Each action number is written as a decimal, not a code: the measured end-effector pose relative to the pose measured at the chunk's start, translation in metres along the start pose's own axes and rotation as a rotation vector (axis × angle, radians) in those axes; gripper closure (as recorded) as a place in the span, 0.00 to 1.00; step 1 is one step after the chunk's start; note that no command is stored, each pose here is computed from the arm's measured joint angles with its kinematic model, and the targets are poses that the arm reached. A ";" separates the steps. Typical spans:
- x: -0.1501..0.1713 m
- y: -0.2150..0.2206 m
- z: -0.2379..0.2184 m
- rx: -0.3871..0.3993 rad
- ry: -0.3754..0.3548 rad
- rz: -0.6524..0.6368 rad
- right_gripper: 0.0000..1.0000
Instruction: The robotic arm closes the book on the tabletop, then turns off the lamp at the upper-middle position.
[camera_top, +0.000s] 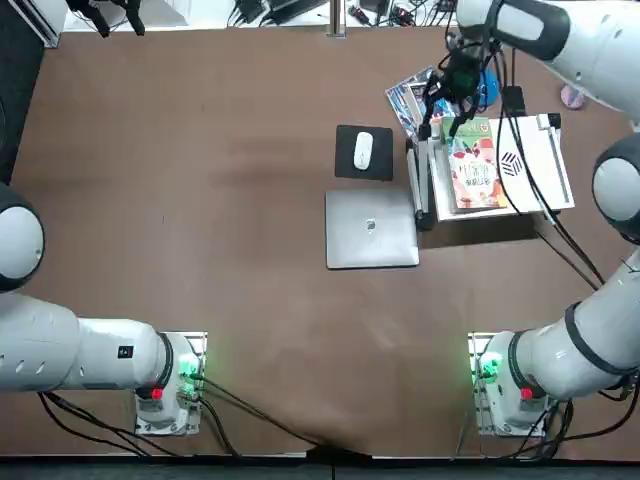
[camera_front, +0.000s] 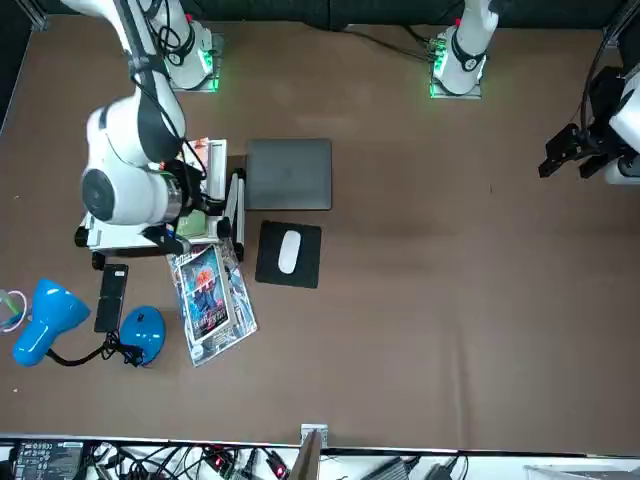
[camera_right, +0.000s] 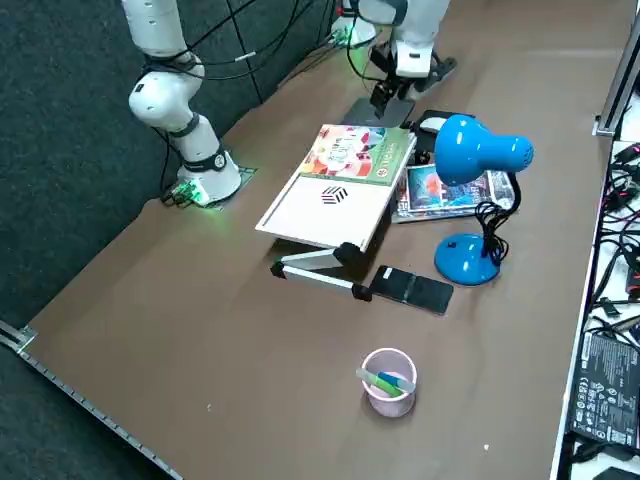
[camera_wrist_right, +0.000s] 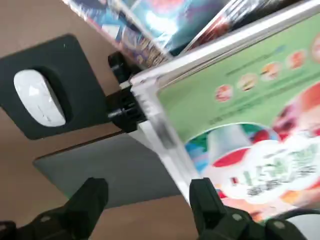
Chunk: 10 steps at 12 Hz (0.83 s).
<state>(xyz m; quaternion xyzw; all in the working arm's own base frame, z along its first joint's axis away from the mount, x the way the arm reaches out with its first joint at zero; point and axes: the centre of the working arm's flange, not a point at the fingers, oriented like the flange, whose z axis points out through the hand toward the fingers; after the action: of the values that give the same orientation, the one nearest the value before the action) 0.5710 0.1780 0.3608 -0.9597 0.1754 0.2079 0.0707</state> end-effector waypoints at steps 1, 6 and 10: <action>-0.002 0.005 -0.015 -0.013 0.027 -0.003 0.00; 0.005 0.024 -0.085 -0.146 0.257 -0.034 0.00; 0.033 0.033 -0.106 -0.136 0.319 -0.046 0.00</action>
<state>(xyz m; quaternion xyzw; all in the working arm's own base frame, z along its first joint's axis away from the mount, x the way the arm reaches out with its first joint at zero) 0.6273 0.1154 0.4404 -0.9869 0.1478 0.0626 -0.0184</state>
